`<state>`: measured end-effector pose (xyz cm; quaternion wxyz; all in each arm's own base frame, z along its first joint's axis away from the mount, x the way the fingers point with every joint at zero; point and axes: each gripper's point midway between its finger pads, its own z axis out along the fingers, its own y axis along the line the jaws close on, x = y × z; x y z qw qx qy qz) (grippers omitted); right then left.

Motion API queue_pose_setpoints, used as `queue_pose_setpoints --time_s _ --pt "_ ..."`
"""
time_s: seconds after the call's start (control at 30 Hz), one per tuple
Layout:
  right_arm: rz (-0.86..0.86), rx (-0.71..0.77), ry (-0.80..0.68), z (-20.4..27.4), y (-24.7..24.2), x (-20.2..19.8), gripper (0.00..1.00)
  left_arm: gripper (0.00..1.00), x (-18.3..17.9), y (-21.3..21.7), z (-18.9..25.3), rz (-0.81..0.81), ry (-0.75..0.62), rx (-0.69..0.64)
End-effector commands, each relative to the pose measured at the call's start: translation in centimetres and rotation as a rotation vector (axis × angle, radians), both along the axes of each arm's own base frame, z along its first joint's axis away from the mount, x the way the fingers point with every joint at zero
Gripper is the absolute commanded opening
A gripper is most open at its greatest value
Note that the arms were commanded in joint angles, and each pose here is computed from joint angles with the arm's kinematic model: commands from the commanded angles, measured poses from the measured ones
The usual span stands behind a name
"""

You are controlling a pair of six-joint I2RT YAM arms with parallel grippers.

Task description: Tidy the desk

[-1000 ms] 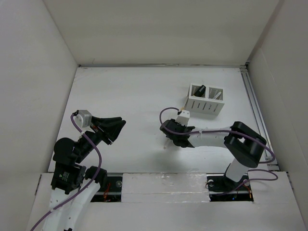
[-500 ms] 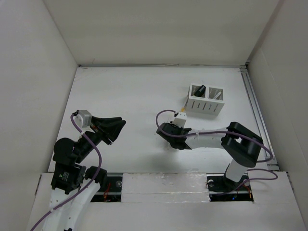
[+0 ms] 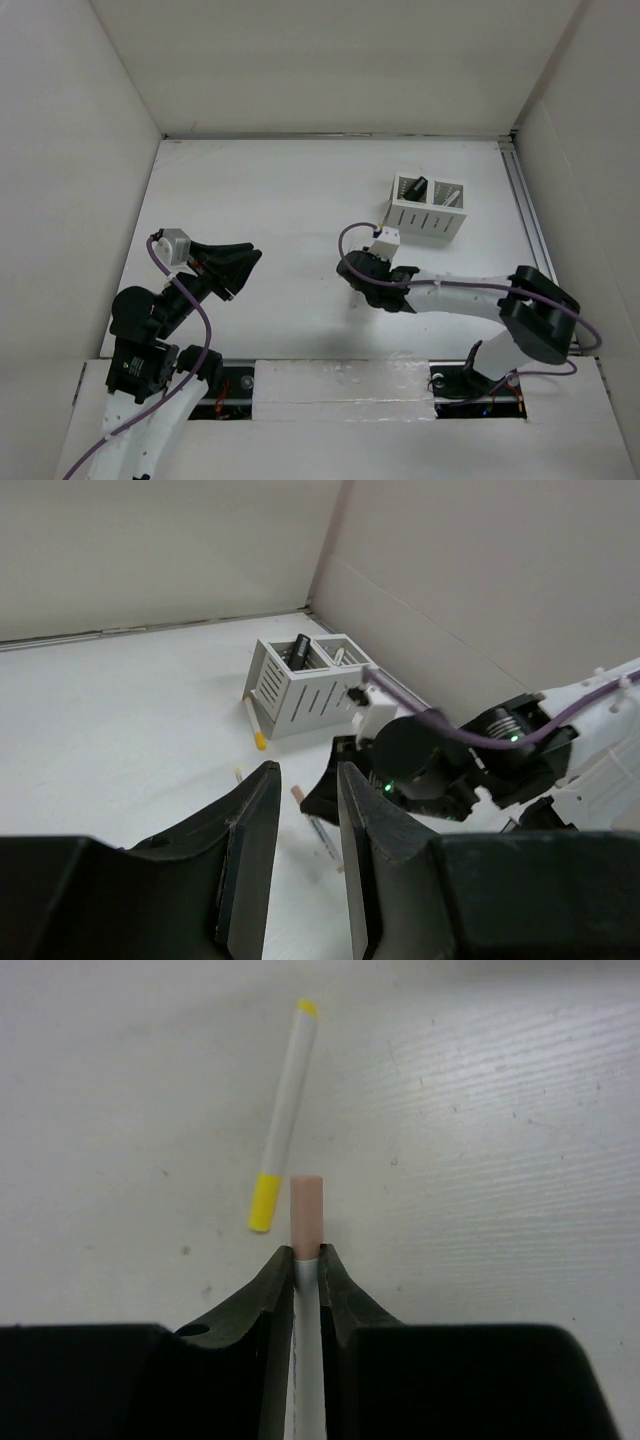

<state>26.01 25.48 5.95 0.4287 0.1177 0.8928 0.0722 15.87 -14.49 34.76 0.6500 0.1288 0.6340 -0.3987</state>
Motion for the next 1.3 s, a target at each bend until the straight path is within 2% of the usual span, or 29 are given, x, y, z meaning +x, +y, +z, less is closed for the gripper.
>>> queue_pose_setpoints --time_s 0.0,0.2,0.33,0.47,0.5,0.7,0.83,0.97,1.17,1.27 --pt "-0.013 0.081 -0.124 5.6 -0.3 0.8 0.0 0.26 -0.1 -0.2 1.0 -0.013 -0.039 -0.017" --pt "-0.051 0.1 -0.233 11.1 -2.2 2.4 0.0 0.26 -0.1 -0.2 0.9 -0.016 -0.036 -0.017" --pt "-0.138 0.132 -0.336 16.6 -5.0 6.6 0.0 0.26 -0.1 -0.3 0.8 -0.018 -0.032 -0.014" --pt "-0.309 0.094 -0.434 21.1 -10.4 10.4 0.0 0.26 -0.2 -0.2 0.9 -0.016 -0.036 -0.013" --pt "-0.385 0.056 -0.446 21.7 -13.1 11.4 0.0 0.26 -0.2 -0.2 0.9 -0.016 -0.038 -0.015" --pt "-0.677 -0.033 -0.534 25.4 -22.9 14.2 0.0 0.26 -0.5 -0.1 1.1 -0.017 -0.049 -0.015" --pt "-0.795 -0.132 -0.54 26.2 -26.9 15.0 0.0 0.26 -0.6 -0.1 1.1 -0.02 -0.052 -0.015" --pt "-0.829 -0.198 -0.515 25.2 -28.2 16.0 0.0 0.26 -1.1 0.0 1.4 -0.023 -0.072 -0.021" --pt "-0.739 -0.053 -0.462 20.9 -26.7 17.4 0.0 0.26 -1.2 -0.1 1.5 -0.033 -0.076 -0.017" --pt "-0.758 -0.028 -0.448 20.2 -28.3 17.3 0.0 0.26 -1.1 -0.2 1.4 -0.034 -0.069 -0.016"
